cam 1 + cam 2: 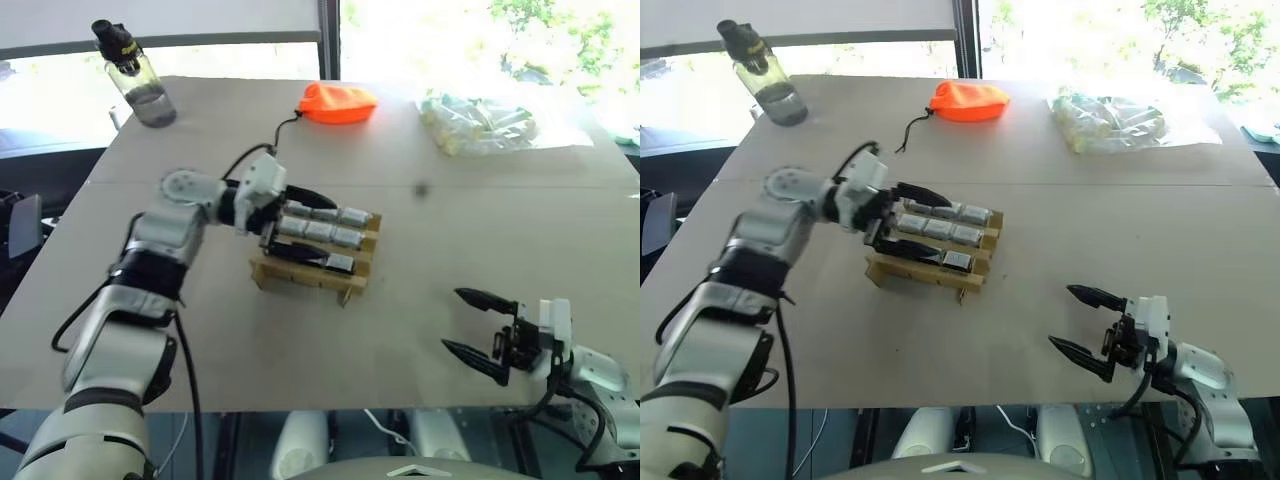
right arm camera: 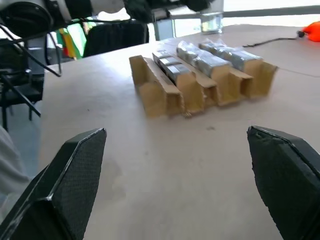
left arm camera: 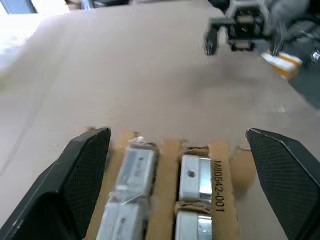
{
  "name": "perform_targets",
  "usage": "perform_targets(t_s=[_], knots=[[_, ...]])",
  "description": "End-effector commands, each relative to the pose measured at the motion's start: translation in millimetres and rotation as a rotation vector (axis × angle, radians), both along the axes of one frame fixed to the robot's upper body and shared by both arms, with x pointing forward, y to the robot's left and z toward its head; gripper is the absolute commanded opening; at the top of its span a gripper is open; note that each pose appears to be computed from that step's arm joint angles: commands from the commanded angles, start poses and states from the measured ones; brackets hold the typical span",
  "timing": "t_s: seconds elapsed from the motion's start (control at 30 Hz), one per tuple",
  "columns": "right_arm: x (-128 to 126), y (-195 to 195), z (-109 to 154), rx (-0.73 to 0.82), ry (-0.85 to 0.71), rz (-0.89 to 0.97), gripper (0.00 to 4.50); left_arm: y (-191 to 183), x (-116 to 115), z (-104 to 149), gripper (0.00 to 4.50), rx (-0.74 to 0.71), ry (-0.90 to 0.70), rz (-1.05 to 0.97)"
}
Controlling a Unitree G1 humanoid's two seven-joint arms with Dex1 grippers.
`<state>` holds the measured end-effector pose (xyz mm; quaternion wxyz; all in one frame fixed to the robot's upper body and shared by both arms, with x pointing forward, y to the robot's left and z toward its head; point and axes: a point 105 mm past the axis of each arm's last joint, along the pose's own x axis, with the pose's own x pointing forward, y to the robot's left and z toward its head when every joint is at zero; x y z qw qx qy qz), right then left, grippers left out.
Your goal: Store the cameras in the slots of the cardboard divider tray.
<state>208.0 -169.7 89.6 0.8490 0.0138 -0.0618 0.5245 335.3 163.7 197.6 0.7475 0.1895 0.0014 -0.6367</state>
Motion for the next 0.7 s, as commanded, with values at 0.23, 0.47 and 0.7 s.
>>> perform_targets(t_s=[0.23,0.47,0.7], knots=[[16.5,-31.8,5.1,-0.058,-0.026,-0.086,4.50,116.0,-12.0,-33.3,4.48,-0.053,-0.046,0.564],[32.0,-42.9,3.8,-0.105,0.018,-0.122,4.50,143.7,-35.5,-79.5,4.48,-0.094,-0.016,0.745],[44.4,-48.3,7.0,-0.110,0.004,-0.145,4.50,127.0,-54.1,-93.3,4.48,-0.096,-0.005,0.712]])
